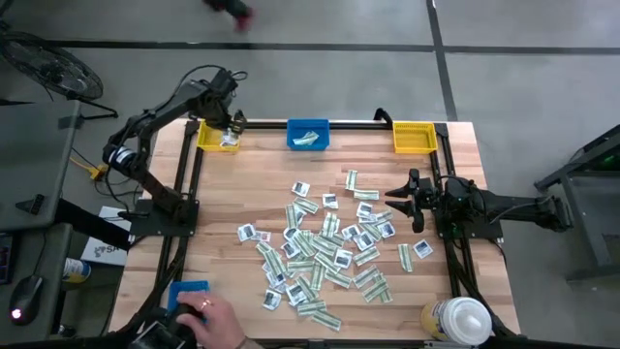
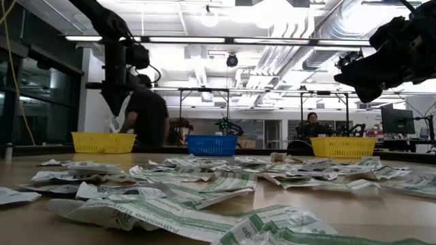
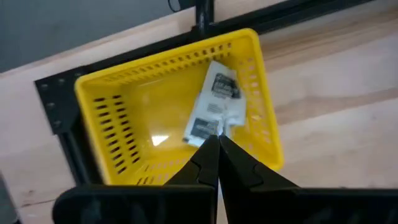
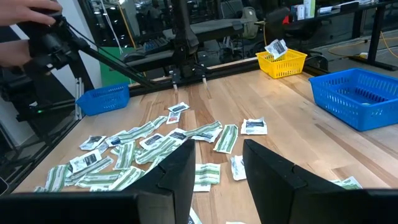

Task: Pick & Place First Aid Supplies
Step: Put the gray towelette pack into the left yellow bin

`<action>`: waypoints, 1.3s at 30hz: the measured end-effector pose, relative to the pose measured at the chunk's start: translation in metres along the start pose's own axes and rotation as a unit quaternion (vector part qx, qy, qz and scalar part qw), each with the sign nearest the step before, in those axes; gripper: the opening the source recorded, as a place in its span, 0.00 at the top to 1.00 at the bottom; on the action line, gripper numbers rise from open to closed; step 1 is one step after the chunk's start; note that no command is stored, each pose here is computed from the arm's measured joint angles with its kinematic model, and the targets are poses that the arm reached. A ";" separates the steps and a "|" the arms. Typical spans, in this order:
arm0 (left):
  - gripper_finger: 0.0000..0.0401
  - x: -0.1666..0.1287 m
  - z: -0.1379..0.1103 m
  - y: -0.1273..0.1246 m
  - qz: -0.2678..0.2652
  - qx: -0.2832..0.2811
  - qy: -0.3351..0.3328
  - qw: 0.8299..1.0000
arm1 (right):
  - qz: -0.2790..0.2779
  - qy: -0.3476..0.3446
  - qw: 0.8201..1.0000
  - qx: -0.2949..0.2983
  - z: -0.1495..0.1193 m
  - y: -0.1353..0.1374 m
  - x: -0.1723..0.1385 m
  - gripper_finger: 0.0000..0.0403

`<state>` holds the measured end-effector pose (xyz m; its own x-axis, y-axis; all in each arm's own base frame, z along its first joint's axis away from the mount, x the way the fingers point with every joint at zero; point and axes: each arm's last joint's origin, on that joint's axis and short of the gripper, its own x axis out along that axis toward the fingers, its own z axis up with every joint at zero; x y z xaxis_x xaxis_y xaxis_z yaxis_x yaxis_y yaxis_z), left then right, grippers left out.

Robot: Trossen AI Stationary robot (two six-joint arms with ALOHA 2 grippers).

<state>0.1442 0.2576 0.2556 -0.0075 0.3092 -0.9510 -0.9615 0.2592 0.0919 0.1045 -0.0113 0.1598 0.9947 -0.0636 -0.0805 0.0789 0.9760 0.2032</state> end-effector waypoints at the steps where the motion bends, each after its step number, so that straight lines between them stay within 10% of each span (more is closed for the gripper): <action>1: 1.00 0.003 0.002 0.000 0.001 -0.005 0.000 1.000 | 0.000 0.000 1.000 0.000 0.000 0.000 0.000 0.68; 20: 0.76 0.025 0.004 -0.005 0.029 0.014 0.035 0.999 | 0.000 0.000 1.000 0.000 0.000 0.000 0.000 0.68; 31: 0.74 -0.003 -0.013 -0.051 -0.165 0.133 0.031 0.977 | 0.000 0.000 1.000 0.000 0.000 0.000 0.000 0.68; 39: 0.74 -0.015 -0.051 -0.087 -0.180 0.272 0.116 0.938 | 0.000 0.000 1.000 0.000 0.000 0.000 0.000 0.68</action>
<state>0.2138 0.1838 0.2469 0.1703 -0.0799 -0.9822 -0.6316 0.7562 -0.1710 0.1045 -0.0112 0.1598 0.9947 -0.0631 -0.0806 0.0784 0.9760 0.2032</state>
